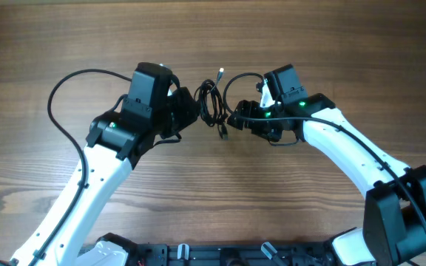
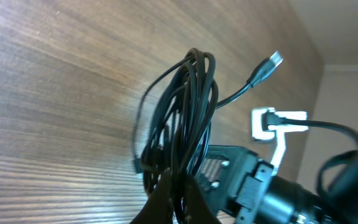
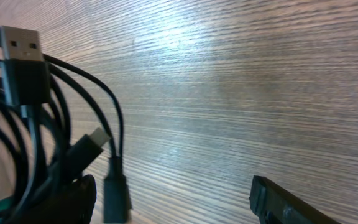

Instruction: Untangle cables

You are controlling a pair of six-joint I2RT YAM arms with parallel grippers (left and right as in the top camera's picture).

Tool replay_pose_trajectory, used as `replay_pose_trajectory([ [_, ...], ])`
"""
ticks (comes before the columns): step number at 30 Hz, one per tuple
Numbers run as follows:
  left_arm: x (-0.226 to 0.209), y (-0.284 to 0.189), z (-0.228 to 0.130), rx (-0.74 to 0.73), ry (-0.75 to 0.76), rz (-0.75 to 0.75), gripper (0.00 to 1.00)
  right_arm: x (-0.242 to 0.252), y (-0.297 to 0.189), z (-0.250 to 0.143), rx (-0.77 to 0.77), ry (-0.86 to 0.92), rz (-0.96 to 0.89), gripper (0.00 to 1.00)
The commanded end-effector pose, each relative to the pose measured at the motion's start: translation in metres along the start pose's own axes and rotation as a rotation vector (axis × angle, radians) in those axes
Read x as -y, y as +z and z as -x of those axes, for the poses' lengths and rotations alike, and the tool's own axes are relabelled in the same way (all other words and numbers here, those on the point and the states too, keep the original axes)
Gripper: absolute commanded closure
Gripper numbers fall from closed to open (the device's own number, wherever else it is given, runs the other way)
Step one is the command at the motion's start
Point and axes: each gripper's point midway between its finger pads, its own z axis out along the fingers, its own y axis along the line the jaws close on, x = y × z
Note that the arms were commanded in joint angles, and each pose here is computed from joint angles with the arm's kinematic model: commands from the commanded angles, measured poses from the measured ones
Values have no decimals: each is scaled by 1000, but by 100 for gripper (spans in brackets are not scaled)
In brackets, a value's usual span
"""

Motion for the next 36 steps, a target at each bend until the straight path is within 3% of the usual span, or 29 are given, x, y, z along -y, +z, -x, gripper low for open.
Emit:
replay_pose_trajectory([
  [1,17,-14,1,16,25,-78,96,-16,1,-4,-35,-10,85,16],
  [4,21,-18,5,45,34,-95,96,-42,-3,-4,-56,-51,217,14],
  [7,-3,-16,15,110,15,27,96,-65,-10,1,-53,-105,337,13],
  [11,-7,-15,13,100,10,42,96,-88,-19,5,-39,-171,452,13],
  [17,58,-23,-17,-105,72,-287,96,-71,-6,12,27,-146,313,18],
  [18,64,-26,-21,-129,81,-320,96,-66,-3,15,43,-134,282,23],
  [19,67,-28,-23,-136,86,-336,96,-61,-1,17,56,-110,255,35],
  [22,69,-37,-18,-114,89,-357,96,-39,3,24,101,-74,135,83],
  [23,66,-39,-13,-94,88,-351,96,-31,4,24,104,-59,97,91],
  [25,47,-37,3,-31,73,-272,96,-15,5,24,115,-37,22,96],
  [27,-15,-32,28,104,-21,2,96,-7,4,26,131,-30,-19,96],
  [30,-74,-44,44,199,-115,248,96,4,-2,38,167,-4,-40,93],
  [33,-90,-50,50,213,-155,291,96,0,-11,46,168,13,11,91],
  [36,-87,-49,52,219,-153,275,96,-36,-26,47,123,-26,185,89],
])
